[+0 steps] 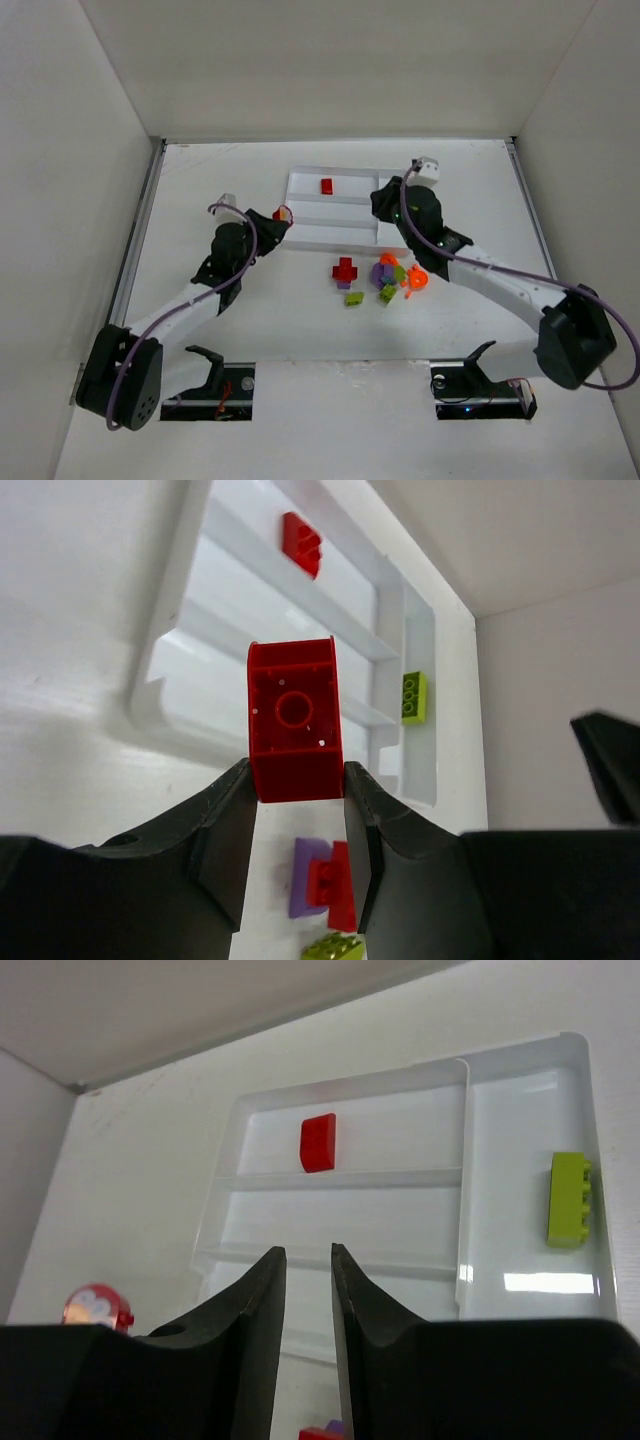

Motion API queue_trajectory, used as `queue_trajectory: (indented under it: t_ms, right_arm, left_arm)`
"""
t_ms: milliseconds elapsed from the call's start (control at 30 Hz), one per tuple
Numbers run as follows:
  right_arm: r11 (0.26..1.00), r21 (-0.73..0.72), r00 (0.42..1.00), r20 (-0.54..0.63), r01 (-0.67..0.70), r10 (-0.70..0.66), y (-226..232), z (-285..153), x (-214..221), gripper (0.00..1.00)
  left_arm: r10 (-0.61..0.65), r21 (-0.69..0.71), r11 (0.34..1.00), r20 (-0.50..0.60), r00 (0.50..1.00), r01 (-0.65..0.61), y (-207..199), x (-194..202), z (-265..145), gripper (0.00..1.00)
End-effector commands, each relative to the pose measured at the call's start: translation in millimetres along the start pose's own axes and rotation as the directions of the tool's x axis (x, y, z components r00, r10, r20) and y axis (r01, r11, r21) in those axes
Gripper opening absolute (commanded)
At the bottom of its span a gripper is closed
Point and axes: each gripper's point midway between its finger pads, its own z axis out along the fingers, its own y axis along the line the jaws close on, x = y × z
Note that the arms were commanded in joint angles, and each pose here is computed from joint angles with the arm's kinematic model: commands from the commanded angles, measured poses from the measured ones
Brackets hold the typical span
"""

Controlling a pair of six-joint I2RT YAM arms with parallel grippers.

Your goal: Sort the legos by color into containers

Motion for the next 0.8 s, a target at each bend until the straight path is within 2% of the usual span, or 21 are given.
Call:
queue_trajectory:
  t_ms: [0,167,333,467,767]
  right_arm:
    - [0.998,-0.034,0.998,0.044,-0.049,0.05,-7,-22,25,0.31]
    - [0.995,-0.064,0.995,0.057,-0.079,0.083,-24,-56,46,0.38]
    - [0.995,-0.063,0.994,0.062,-0.083,0.087,-41,-66,58,0.46]
    - [0.989,-0.092,0.991,0.062,-0.113,0.119,-38,-71,60,0.53]
    - [0.985,-0.133,0.991,0.053,-0.112,0.12,-26,-77,59,0.55]
  left_arm:
    - [0.136,-0.023,0.99,-0.005,0.991,-0.136,-35,-20,17,0.12]
    - [0.301,-0.113,0.943,-0.103,0.948,-0.312,-55,-16,64,0.12]
    - [0.403,-0.213,0.875,-0.18,0.897,-0.435,-50,-16,116,0.12]
    - [0.42,-0.237,0.848,-0.244,0.874,-0.474,-45,-15,151,0.12]
    - [0.451,-0.236,0.83,-0.249,0.857,-0.505,-41,-20,201,0.12]
